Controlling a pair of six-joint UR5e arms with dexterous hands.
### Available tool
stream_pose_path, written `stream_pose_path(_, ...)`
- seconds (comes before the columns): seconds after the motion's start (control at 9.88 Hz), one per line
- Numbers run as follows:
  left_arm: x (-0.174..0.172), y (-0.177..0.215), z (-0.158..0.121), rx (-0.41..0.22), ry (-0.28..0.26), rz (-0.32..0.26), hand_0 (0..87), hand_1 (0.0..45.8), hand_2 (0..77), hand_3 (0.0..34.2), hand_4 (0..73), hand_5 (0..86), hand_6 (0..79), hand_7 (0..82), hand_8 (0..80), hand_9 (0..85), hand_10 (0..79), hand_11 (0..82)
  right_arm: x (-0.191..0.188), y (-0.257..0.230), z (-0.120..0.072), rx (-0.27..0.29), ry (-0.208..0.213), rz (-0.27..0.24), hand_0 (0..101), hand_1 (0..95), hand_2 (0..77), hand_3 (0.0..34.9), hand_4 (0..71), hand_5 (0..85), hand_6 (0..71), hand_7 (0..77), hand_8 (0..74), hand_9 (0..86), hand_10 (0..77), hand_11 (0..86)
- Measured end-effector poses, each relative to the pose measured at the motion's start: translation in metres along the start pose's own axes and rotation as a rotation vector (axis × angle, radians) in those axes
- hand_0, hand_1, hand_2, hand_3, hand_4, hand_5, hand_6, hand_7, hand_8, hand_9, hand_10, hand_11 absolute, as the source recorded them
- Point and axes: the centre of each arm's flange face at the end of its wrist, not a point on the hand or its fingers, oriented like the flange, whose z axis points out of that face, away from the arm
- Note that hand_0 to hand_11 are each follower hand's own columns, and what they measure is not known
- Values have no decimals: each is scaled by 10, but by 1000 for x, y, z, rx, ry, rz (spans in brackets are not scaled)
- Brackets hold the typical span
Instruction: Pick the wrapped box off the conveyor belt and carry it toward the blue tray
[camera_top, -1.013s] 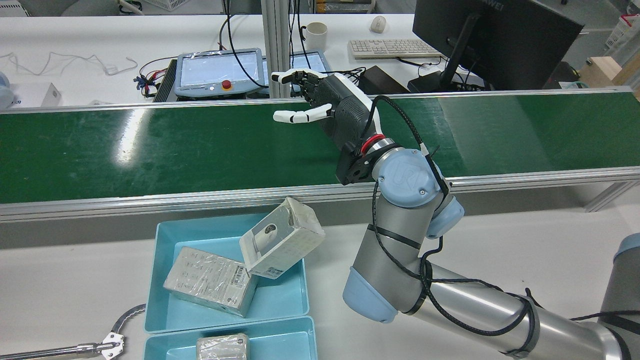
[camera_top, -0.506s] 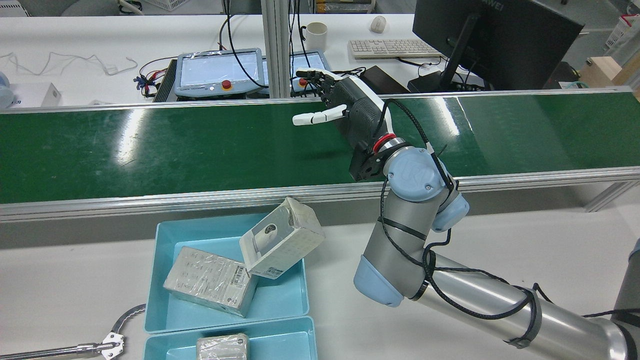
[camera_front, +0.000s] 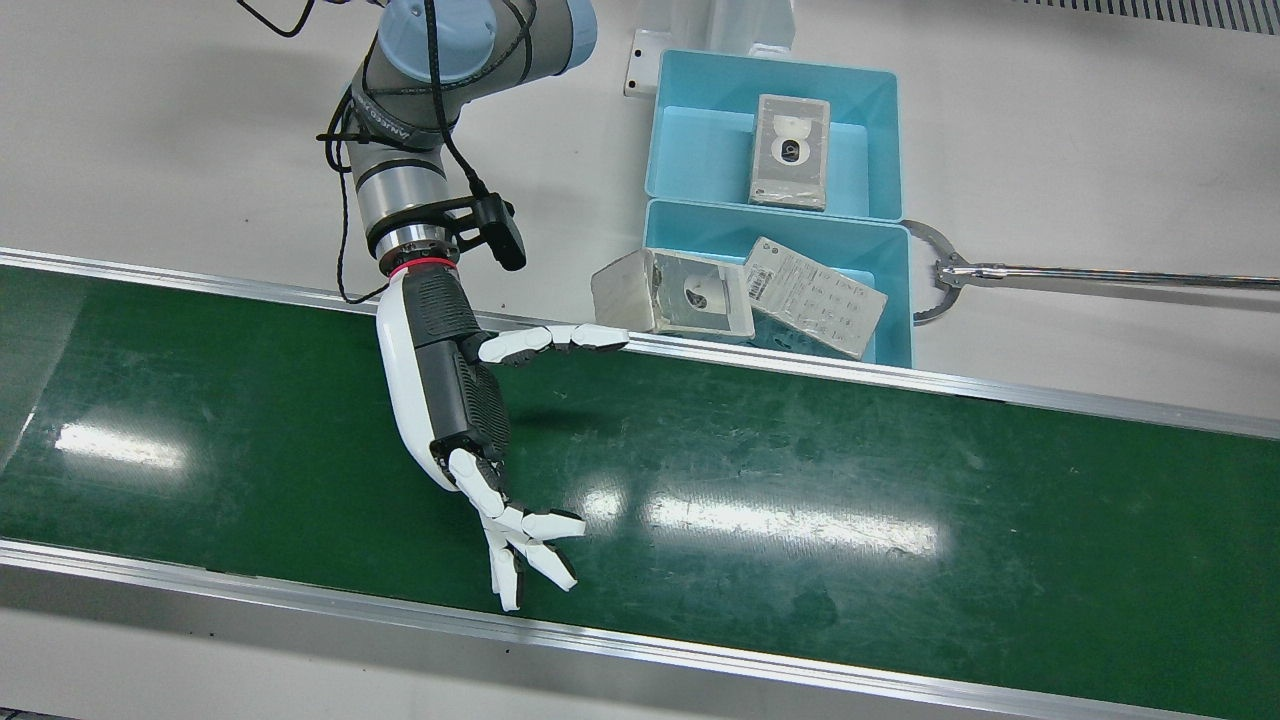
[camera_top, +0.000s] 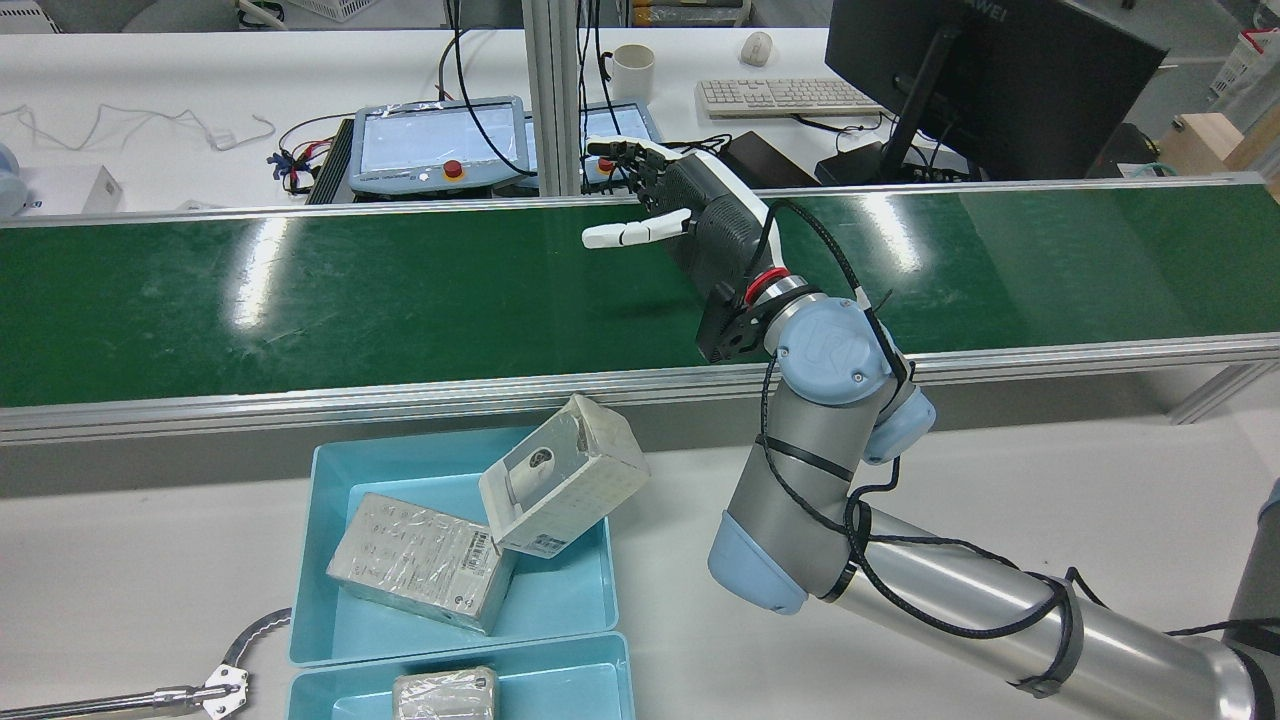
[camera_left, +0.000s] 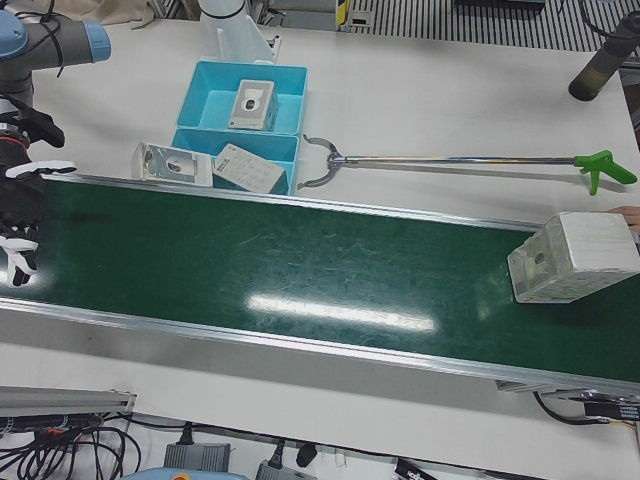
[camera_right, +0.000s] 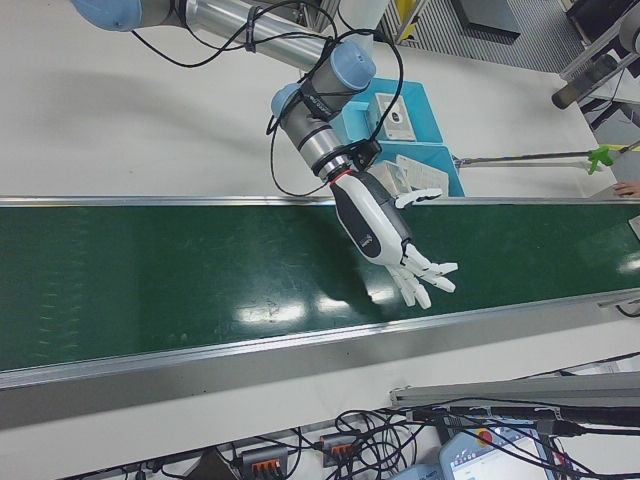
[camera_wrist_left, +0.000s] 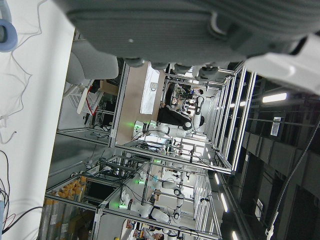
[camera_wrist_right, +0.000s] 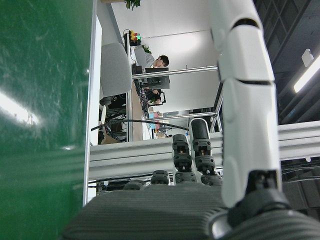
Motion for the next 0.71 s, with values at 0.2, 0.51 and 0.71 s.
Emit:
stream_pose_path(0.2,0,0,0,0,0,0,0,0,5,0,0,11,5,5,5,5,5,5,4,-1,-1,1,2,2,497,158,136,0,147,262,65,76,11,33,0,11)
stream_pose_path(0.51,0,0,0,0,0,0,0,0,5,0,0,11,5,0,5,0,5,5,8,-1,-2,2,6,5,498,158,131,0,147,262,65,76,11,33,0,5)
stream_pose_path(0.71,0,0,0,0,0,0,0,0,5,0,0,11,5,0,5,5,5,5,8,-1,-2,3,6,5,497,158,120,0,131,267,65,76,11,33,0,5)
